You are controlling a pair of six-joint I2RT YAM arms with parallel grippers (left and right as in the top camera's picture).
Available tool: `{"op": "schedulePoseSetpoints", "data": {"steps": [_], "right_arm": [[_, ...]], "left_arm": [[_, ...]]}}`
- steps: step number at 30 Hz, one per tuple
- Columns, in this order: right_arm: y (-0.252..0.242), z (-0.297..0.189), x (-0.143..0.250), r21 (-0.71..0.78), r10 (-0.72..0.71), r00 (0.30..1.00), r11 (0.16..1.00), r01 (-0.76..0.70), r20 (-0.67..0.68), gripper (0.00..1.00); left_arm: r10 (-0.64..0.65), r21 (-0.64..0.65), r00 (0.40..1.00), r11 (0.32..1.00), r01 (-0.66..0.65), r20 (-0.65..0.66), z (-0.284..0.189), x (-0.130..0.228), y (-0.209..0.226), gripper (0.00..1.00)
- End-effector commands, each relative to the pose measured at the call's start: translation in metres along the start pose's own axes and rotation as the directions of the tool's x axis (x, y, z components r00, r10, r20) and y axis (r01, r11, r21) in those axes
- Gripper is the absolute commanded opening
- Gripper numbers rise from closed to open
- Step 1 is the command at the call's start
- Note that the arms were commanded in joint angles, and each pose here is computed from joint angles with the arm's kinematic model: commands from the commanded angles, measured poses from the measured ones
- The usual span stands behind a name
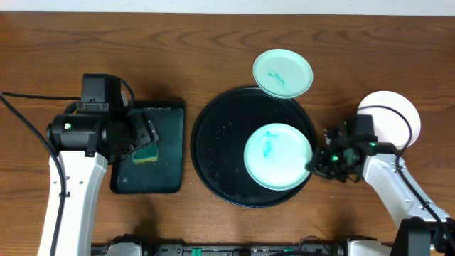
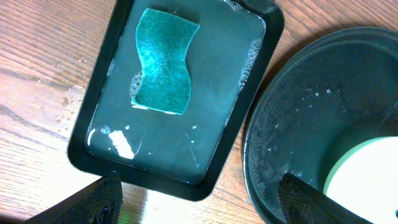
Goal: Clean dirty plates on tray and stack at the side
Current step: 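Grip the lower green plate rim and slide it toward the tray center, then grasp the green sponge with the left gripper and lift it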
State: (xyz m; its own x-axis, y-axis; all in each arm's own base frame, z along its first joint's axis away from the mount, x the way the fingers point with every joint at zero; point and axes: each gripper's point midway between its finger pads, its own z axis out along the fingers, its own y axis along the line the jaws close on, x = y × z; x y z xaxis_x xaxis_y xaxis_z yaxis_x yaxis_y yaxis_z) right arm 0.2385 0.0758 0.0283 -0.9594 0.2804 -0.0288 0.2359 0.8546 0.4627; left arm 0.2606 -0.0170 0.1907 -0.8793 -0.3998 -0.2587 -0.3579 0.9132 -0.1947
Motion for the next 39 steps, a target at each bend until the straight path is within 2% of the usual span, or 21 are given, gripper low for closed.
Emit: {"op": "schedulePoseSetpoints", "data": {"steps": [1,6,12,15,21,27,30,33,36,38,39], "right_arm": [[0.022,0.01,0.0,-0.027,-0.117,0.993,0.993,0.118,0.014,0.01],[0.038,0.021,-0.008,0.014,-0.178,0.982,0.984,0.177,0.067,0.01],[0.035,0.04,0.0,0.031,-0.123,0.992,0.992,0.122,0.01,0.01],[0.03,0.047,0.004,0.041,-0.104,0.994,0.994,0.104,-0.018,0.01],[0.031,0.049,0.003,0.037,-0.104,0.994,0.994,0.105,-0.019,0.01],[0.03,0.049,0.004,0.039,-0.103,0.994,0.994,0.104,-0.022,0.01],[0.031,0.049,0.005,0.033,-0.103,0.994,0.994,0.103,-0.025,0.01],[0.032,0.049,0.005,0.028,-0.103,0.994,0.994,0.103,-0.027,0.01],[0.032,0.049,0.005,0.028,-0.103,0.994,0.994,0.103,-0.027,0.01],[0.032,0.049,0.005,0.028,-0.103,0.994,0.994,0.103,-0.027,0.01],[0.032,0.049,0.005,0.028,-0.103,0.994,0.994,0.103,-0.027,0.01]], "left_arm": [[0.012,-0.012,1.0,1.0,-0.012,-0.004,0.003,0.0,0.001,0.8],[0.01,-0.028,1.0,1.0,-0.01,-0.024,0.014,-0.001,0.003,0.8],[0.002,-0.162,0.996,0.987,-0.016,-0.089,0.045,0.001,0.025,0.63],[-0.005,-0.215,0.99,0.976,-0.027,-0.143,0.065,0.001,0.032,0.63],[-0.015,-0.24,0.979,0.97,-0.035,-0.202,0.118,-0.01,0.031,0.61],[-0.036,-0.283,0.951,0.957,-0.055,-0.306,0.168,0.0,0.04,0.51],[-0.05,-0.314,0.931,0.947,-0.071,-0.363,0.187,0.01,0.047,0.49],[-0.057,-0.324,0.92,0.943,-0.078,-0.388,0.198,0.015,0.051,0.4],[-0.054,-0.319,0.925,0.945,-0.075,-0.376,0.202,0.012,0.049,0.23],[-0.051,-0.315,0.929,0.946,-0.072,-0.367,0.201,0.01,0.048,0.07],[-0.051,-0.314,0.93,0.947,-0.071,-0.364,0.201,0.009,0.048,0.07]]}}
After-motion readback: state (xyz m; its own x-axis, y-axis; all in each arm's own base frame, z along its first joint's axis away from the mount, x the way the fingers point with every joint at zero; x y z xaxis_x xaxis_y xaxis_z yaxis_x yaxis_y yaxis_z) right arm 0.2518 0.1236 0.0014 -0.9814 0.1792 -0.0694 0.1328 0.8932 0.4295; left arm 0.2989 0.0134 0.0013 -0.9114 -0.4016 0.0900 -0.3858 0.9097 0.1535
